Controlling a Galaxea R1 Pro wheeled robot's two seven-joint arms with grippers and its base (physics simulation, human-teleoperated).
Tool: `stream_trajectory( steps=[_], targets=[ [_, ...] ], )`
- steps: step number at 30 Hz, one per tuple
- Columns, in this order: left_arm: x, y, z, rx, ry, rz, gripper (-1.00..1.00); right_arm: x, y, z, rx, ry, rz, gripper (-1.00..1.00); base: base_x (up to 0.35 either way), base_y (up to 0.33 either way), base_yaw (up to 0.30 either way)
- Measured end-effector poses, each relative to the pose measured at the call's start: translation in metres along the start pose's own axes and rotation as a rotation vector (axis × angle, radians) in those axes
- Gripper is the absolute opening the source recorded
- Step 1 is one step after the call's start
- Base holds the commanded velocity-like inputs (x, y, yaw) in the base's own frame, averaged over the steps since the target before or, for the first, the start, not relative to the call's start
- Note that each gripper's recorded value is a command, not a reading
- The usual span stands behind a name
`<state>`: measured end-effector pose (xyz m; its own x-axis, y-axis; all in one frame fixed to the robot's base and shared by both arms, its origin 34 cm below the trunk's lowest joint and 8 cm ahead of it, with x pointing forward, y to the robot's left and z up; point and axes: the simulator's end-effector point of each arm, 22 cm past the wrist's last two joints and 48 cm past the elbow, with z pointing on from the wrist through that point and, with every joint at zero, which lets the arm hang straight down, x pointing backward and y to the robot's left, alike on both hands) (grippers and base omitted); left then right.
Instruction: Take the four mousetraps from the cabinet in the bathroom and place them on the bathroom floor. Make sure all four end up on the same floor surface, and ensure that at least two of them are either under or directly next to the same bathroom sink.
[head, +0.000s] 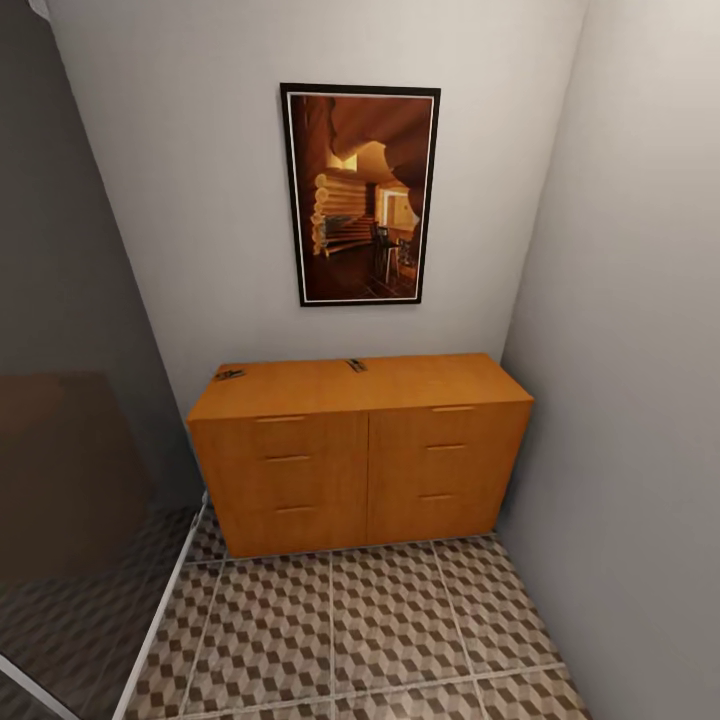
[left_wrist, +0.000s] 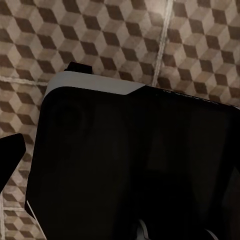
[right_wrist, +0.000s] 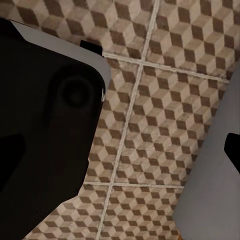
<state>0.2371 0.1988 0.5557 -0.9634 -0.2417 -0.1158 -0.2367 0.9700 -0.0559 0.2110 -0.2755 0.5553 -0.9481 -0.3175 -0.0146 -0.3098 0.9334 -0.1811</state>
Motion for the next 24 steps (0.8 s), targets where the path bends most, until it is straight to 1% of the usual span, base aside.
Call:
stream_trajectory(
  steps=[24],
  targets=[
    [0.0, 0.0, 0.0, 0.0, 0.0, 0.0, 1.0, -0.0005, -0.0004, 0.0001, 0.0, -0.003, -0.01, 1.0, 0.003, 0.0, 0.0]
  ],
)
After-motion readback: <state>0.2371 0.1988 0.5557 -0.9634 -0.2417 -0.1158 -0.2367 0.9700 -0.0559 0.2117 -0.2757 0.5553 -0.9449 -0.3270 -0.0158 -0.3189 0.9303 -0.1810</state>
